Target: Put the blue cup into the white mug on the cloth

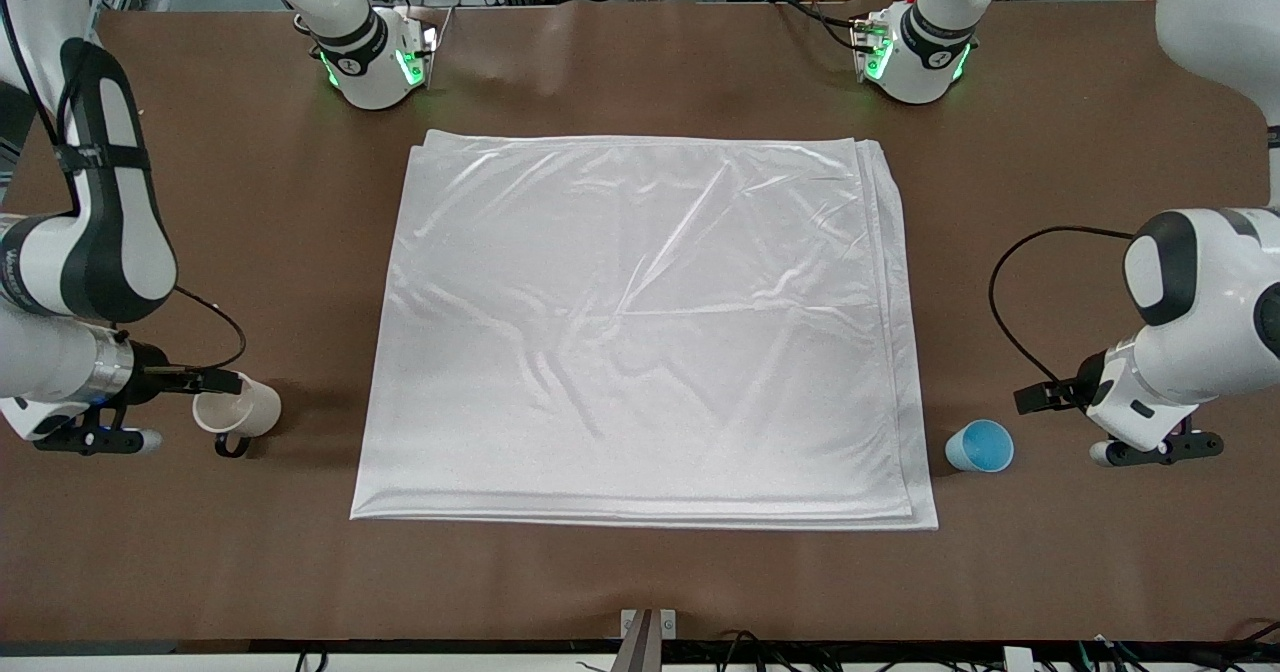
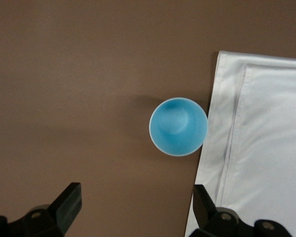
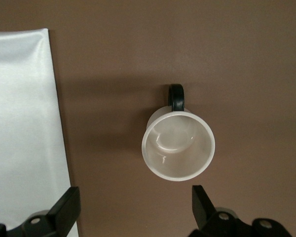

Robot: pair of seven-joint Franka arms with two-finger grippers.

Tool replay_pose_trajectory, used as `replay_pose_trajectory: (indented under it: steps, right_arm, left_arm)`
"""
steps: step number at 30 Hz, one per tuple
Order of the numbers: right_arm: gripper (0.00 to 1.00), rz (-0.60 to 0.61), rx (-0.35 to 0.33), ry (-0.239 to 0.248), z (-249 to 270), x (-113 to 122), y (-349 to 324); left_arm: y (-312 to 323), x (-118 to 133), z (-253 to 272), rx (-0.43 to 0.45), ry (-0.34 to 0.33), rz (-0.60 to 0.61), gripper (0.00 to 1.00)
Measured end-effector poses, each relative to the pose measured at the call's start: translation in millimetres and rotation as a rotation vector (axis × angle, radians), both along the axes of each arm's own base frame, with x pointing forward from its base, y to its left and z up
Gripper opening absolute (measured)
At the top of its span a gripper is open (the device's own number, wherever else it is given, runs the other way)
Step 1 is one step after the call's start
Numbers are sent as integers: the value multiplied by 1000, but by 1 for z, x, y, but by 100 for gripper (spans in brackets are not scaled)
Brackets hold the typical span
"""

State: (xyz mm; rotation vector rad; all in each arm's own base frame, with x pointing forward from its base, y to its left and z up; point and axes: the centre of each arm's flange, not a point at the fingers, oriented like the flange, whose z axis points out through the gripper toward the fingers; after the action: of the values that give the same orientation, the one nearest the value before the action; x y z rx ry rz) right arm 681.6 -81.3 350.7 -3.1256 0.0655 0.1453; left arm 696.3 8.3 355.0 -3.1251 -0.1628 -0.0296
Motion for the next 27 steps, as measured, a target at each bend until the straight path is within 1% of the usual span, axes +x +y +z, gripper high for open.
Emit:
replay_pose_trajectory:
  steps: [5, 13, 20, 27]
  right_arm:
    - [100, 31, 1, -23, -26, 7, -8]
    - [100, 71, 5, -33, -49, 12, -19]
    - [100, 87, 5, -50, -60, 17, -34]
    - [100, 89, 1, -86, -77, 22, -40]
  left_arm:
    - [6, 8, -38, -8, -17, 8, 100]
    - [3, 14, -79, -18, -28, 5, 100]
    - [1, 15, -86, -20, -30, 2, 100]
    - [1, 19, -87, -22, -63, 2, 100]
